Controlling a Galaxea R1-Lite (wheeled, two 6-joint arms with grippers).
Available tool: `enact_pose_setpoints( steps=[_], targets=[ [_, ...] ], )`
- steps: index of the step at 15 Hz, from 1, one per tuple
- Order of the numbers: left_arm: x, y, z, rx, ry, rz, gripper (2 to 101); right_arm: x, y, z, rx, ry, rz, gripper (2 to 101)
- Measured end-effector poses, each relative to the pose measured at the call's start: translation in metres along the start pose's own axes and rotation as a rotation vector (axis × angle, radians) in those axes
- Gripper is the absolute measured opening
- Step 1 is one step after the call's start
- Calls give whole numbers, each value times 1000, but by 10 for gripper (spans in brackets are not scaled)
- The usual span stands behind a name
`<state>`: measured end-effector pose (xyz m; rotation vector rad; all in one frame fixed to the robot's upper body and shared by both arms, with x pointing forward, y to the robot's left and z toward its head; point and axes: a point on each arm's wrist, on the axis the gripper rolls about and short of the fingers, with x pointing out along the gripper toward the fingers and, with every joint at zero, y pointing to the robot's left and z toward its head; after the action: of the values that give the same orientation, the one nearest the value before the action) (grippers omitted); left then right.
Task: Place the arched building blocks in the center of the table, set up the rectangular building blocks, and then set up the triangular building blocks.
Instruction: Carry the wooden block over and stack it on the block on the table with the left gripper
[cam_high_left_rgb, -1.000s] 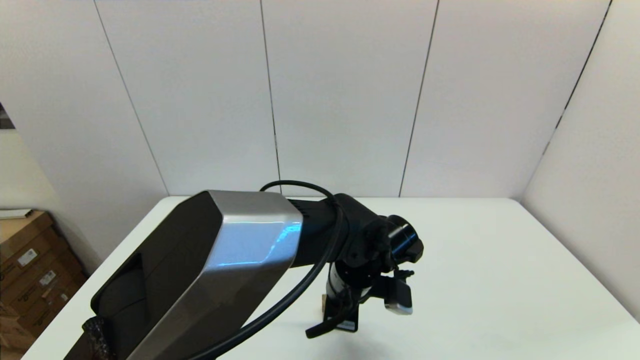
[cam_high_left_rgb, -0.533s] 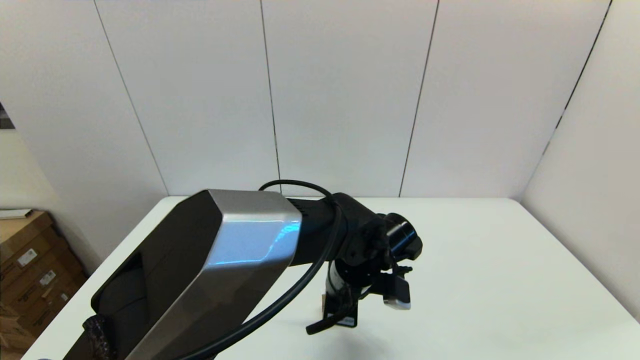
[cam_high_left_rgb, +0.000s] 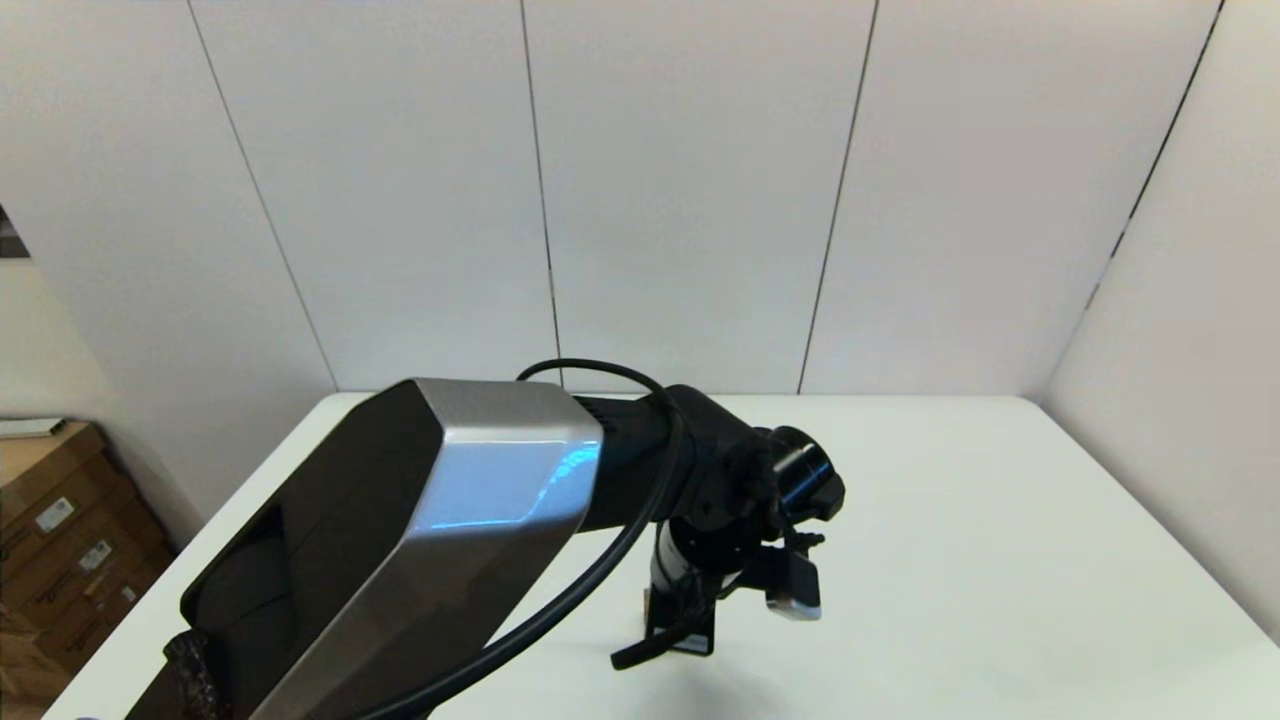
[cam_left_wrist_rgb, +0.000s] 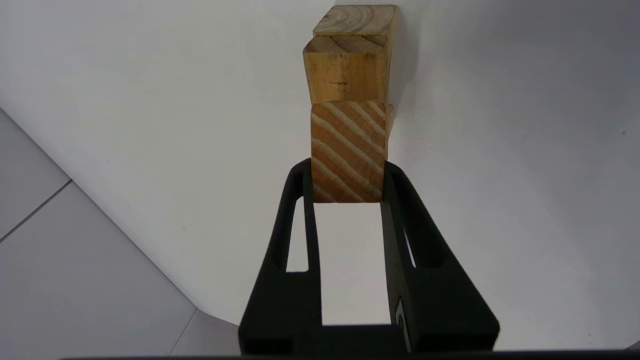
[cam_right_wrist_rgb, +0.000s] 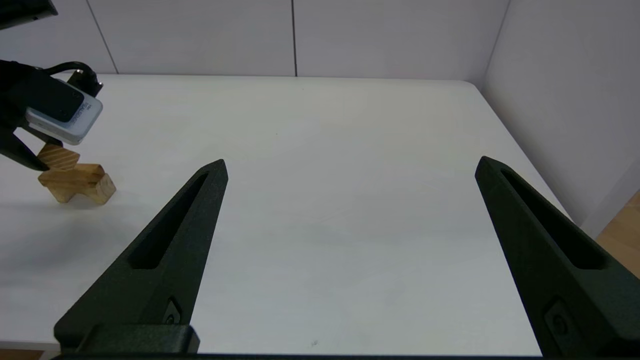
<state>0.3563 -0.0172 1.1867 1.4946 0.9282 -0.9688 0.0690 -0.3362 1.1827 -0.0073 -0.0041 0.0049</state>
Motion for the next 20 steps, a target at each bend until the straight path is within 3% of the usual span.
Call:
enact_pose_setpoints(
  steps=[20],
  targets=[
    [4,-1,1,2,6,-6,216,0,0,0,0,0,1,980]
  ],
)
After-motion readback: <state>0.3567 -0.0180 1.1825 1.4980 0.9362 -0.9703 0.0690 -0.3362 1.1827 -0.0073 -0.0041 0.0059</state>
